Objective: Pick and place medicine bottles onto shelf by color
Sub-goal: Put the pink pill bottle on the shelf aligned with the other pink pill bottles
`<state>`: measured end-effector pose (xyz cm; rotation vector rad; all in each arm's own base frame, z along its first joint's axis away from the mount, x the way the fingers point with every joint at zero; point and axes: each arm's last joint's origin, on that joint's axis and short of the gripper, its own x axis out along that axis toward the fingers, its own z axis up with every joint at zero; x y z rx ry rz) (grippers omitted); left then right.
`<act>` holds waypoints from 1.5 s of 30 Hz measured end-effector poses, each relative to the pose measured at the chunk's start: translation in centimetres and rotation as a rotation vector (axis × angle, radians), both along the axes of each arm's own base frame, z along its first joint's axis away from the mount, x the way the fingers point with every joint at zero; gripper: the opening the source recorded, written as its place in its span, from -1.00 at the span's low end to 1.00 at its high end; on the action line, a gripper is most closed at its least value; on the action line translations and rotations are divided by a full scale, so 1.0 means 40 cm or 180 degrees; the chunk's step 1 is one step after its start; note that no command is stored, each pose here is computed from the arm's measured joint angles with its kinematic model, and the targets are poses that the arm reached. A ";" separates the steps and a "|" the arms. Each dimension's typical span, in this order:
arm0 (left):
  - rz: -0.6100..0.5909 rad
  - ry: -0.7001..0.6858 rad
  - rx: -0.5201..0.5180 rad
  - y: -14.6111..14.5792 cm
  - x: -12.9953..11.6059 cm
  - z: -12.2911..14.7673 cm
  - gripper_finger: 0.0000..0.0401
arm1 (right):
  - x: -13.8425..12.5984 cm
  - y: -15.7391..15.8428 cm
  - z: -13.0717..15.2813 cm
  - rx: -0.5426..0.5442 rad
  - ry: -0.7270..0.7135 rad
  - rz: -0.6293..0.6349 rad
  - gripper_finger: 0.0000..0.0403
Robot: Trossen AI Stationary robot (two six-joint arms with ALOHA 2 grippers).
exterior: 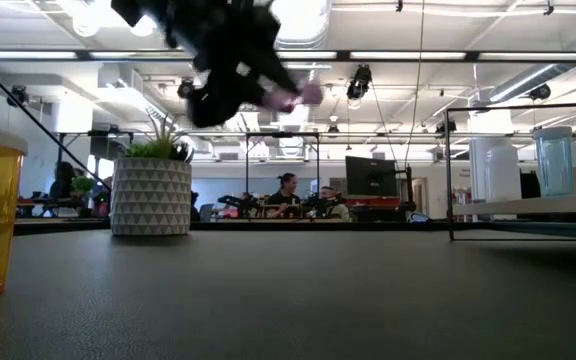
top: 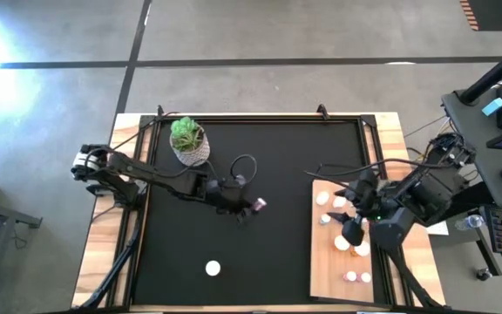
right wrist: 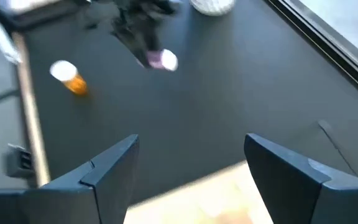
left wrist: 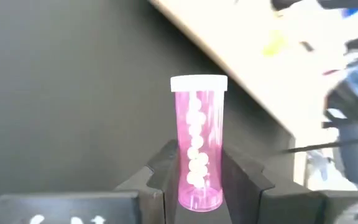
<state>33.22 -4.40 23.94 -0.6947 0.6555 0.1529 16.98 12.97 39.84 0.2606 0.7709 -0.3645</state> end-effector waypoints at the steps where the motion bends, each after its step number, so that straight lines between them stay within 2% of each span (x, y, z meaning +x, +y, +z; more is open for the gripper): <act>1: -0.0104 -0.0127 0.0080 -0.001 0.007 0.019 -0.61 | 0.013 0.001 0.005 0.0016 -0.0090 0.0053 0.38; 6: -0.0622 -0.0629 0.0641 -0.008 0.037 0.108 -0.61 | 0.079 0.011 0.026 0.0188 -0.0431 0.0433 0.38; 10: -0.0927 -0.0860 0.1086 -0.020 0.046 0.156 -0.61 | 0.124 0.012 0.030 0.0273 -0.0555 0.0636 0.38; 17: -0.1308 -0.1162 0.1662 -0.050 0.049 0.213 -0.60 | 0.194 0.018 -0.001 0.0033 -0.0493 0.0804 0.38; 23: -0.1442 -0.1189 0.1806 -0.059 0.042 0.214 -0.60 | 0.240 0.004 -0.024 -0.0186 -0.0425 0.0776 0.38; 27: -0.1516 -0.1243 0.1946 -0.061 0.038 0.221 -0.60 | 0.266 -0.007 -0.036 -0.0219 -0.0403 0.0706 0.38; 34: -0.1524 -0.1250 0.1957 -0.061 0.036 0.222 -0.60 | 0.296 -0.011 -0.042 -0.0244 -0.0495 0.0681 0.38; 45: -0.1483 -0.1322 0.1979 -0.060 0.039 0.227 -0.60 | 0.315 -0.018 -0.049 -0.0203 -0.0519 0.0622 0.20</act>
